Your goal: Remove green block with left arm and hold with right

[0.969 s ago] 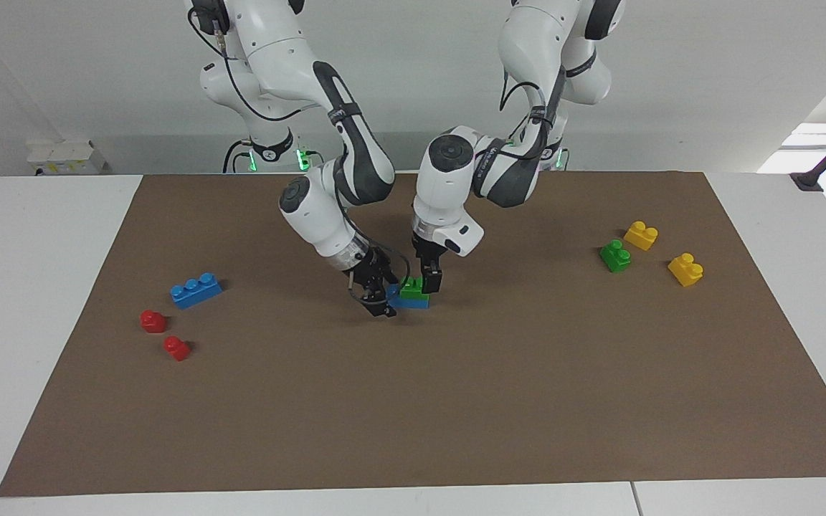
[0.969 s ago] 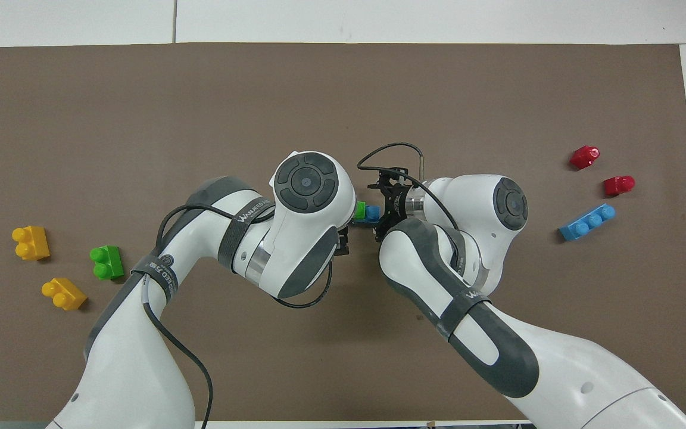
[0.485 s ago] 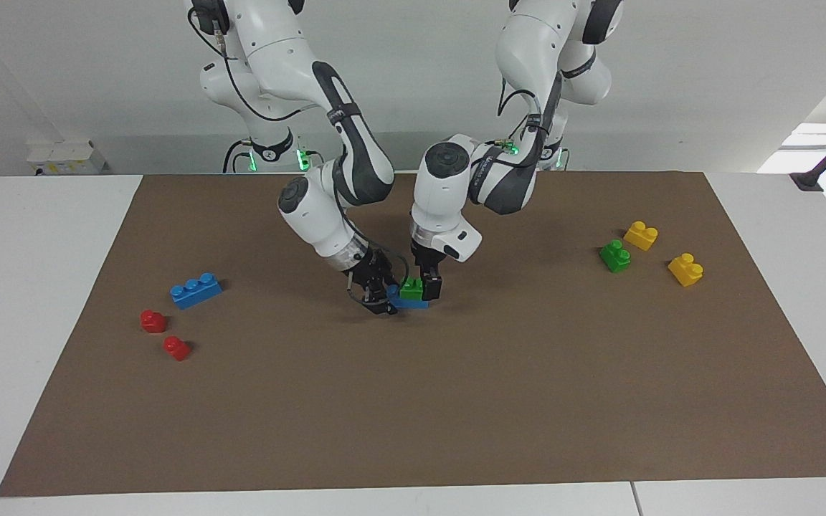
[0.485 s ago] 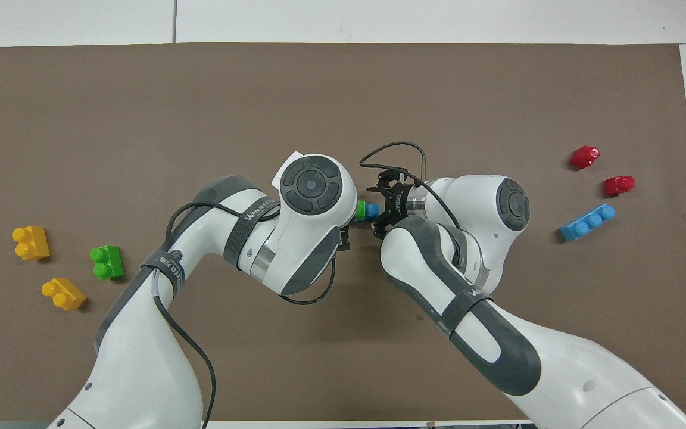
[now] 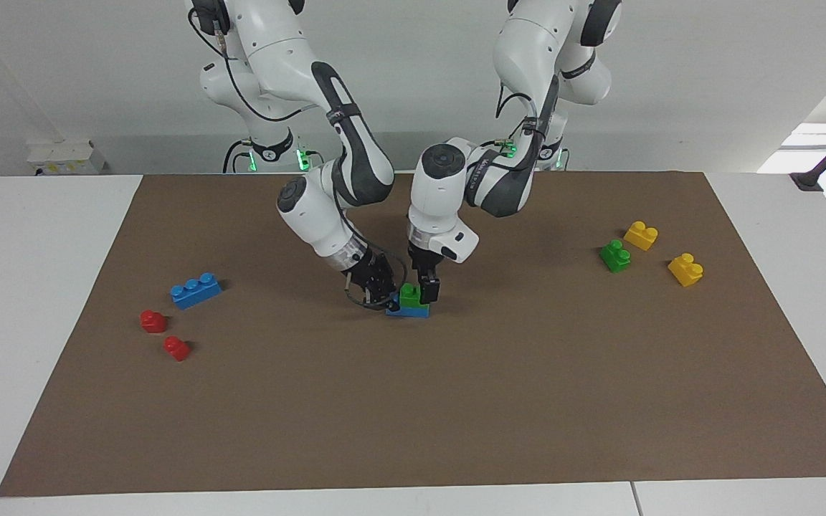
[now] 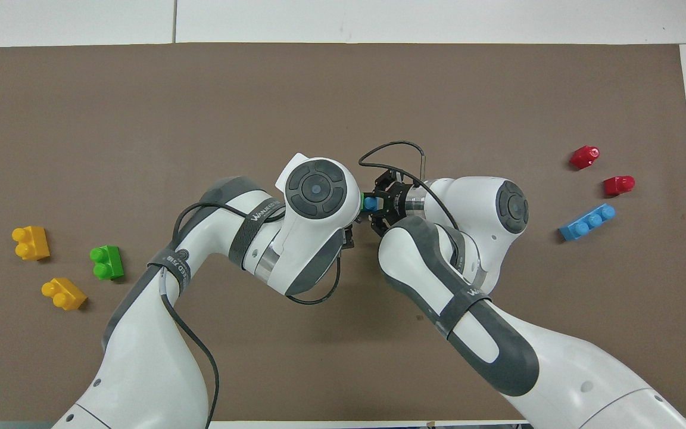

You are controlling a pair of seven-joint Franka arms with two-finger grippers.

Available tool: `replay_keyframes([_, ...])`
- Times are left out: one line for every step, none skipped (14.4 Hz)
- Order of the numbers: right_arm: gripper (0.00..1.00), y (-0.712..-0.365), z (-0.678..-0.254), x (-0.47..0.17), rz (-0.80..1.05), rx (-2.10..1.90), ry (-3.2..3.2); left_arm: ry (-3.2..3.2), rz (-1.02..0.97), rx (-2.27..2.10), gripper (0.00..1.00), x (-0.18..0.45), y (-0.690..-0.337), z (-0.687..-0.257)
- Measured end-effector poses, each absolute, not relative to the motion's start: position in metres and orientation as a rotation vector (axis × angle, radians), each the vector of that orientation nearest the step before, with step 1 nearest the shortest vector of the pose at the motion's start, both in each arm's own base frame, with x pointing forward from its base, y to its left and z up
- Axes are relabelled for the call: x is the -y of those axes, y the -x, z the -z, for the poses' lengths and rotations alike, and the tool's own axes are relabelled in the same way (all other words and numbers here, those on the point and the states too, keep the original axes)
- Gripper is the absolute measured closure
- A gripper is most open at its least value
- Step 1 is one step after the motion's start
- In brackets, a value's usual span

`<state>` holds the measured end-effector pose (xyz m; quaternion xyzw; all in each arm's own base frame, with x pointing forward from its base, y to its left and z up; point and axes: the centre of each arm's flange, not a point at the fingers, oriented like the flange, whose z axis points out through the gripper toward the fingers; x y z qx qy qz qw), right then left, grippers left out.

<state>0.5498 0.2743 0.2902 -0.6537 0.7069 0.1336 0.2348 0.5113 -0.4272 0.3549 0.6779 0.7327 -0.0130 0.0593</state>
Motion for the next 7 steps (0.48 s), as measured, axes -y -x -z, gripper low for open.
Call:
replay_keyframes([0.66,-0.5488,-0.2905,-0.2771,-0.360,-1.933,1.798,-2.047,0.039,-2.219,0.00,0.4277,-0.5116,-0.3545])
replay_keyframes([0.66,-0.5484,-0.2907,-0.2784,-0.356,-1.930,1.799,-2.039,0.036,-2.217,0.00,0.4288,-0.5117,-0.3548])
replay_keyframes([0.66,-0.5484,-0.2910,-0.2787,-0.355,-1.929,1.799,-2.033,0.030,-2.219,0.00,0.4301,-0.5111,-0.3545])
replay_keyframes([0.66,-0.5487,-0.2913,-0.2786,-0.355,-1.929,1.798,-2.033,0.024,-2.221,0.00,0.4314,-0.5102,-0.3531])
replay_keyframes([0.66,-0.5489,-0.2914,-0.2785,-0.354,-1.929,1.798,-2.034,0.020,-2.223,0.00,0.4327,-0.5093,-0.3514])
replay_keyframes([0.66,-0.5490,-0.2915,-0.2785,-0.354,-1.929,1.798,-2.034,0.019,-2.224,0.00,0.4336,-0.5086,-0.3502])
replay_keyframes([0.66,-0.5490,-0.2916,-0.2785,-0.354,-1.929,1.798,-2.033,0.019,-2.227,0.00,0.4338,-0.5086,-0.3492])
